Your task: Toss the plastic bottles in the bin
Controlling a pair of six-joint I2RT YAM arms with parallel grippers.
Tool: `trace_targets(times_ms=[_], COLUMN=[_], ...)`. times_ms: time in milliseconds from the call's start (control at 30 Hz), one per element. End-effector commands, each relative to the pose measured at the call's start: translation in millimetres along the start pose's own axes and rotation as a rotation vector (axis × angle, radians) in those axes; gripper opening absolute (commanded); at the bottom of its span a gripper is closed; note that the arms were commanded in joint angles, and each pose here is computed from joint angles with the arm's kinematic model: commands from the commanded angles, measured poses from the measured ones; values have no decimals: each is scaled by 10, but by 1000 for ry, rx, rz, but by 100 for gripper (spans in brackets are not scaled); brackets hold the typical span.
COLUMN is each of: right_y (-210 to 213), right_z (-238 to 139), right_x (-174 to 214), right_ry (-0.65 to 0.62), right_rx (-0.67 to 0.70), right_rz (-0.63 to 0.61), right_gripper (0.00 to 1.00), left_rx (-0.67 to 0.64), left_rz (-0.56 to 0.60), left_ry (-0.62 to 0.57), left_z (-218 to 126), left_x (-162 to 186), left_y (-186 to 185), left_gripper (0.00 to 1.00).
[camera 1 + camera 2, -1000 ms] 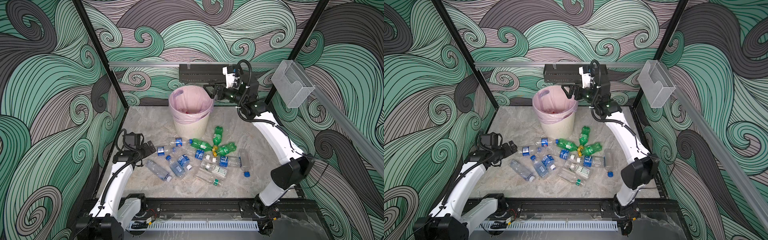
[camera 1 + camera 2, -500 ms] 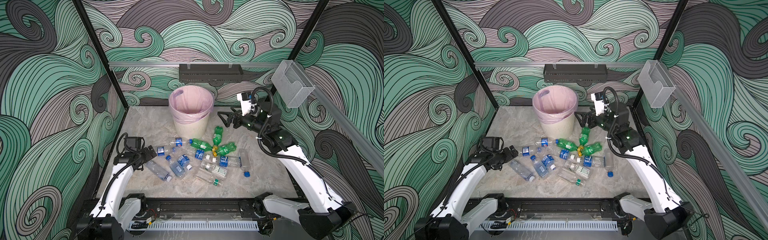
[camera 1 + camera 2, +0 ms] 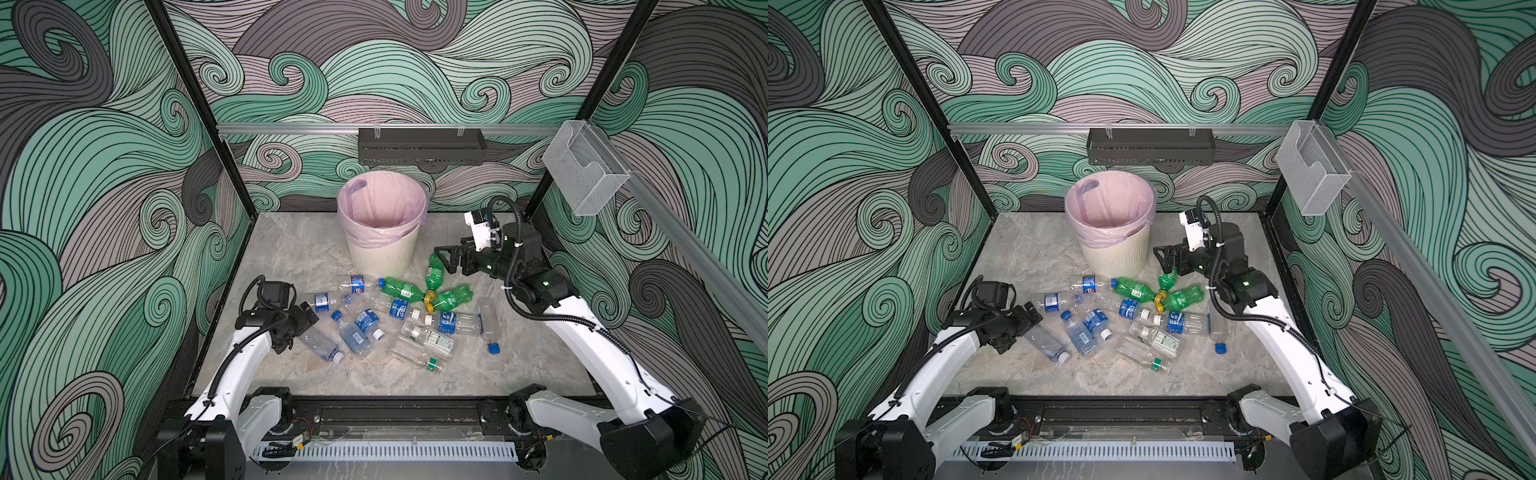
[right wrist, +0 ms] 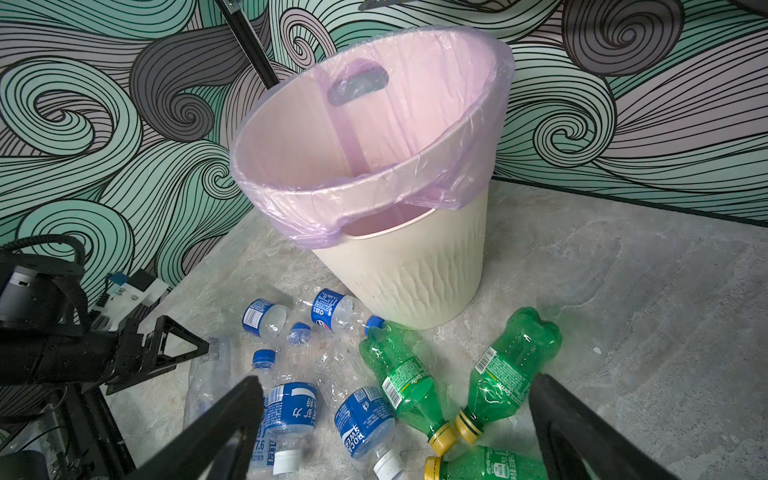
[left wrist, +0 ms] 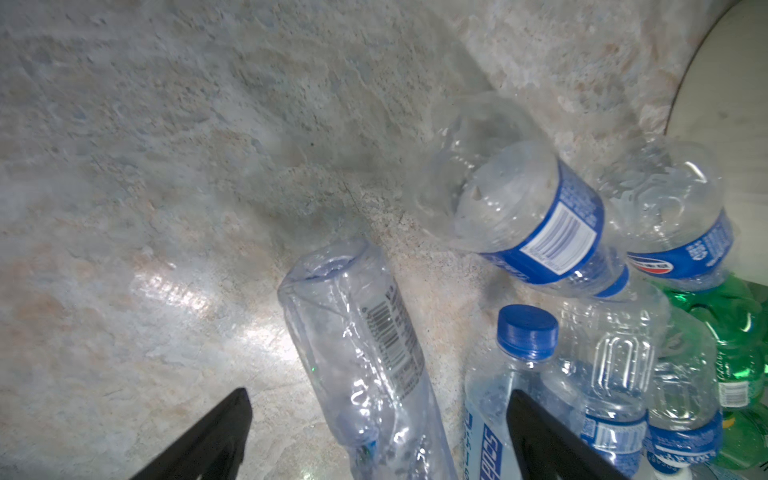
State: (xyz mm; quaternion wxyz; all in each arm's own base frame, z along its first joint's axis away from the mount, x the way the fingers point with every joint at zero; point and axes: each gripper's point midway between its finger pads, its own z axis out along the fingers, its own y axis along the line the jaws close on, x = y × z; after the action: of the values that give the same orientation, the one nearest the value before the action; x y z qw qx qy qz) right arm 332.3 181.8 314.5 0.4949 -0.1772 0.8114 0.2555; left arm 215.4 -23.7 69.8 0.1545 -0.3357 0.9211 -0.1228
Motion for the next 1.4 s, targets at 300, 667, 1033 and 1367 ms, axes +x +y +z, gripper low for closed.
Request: trace_targets(times_ms=[300,667,1033,1367], right_y=[-83,-180,-458,-676], right_z=[94,101,96,20], right_x=[75,109,221,345], right_ry=[2,-4,-16,-9], right_rx=[16,50,106,159], right_rz=[-7,-1,85,147], right_gripper=[100,100,100,100], left_rx=[-13,-68,-106,-8], left_rz=[-5,-6,19,102], left_ry=[83,130,93,55], left_z=[232,486,407,192], left_x=[239,373,318,246], left_y=[-99,-20,35,-161], left_gripper=[96,80,56,47])
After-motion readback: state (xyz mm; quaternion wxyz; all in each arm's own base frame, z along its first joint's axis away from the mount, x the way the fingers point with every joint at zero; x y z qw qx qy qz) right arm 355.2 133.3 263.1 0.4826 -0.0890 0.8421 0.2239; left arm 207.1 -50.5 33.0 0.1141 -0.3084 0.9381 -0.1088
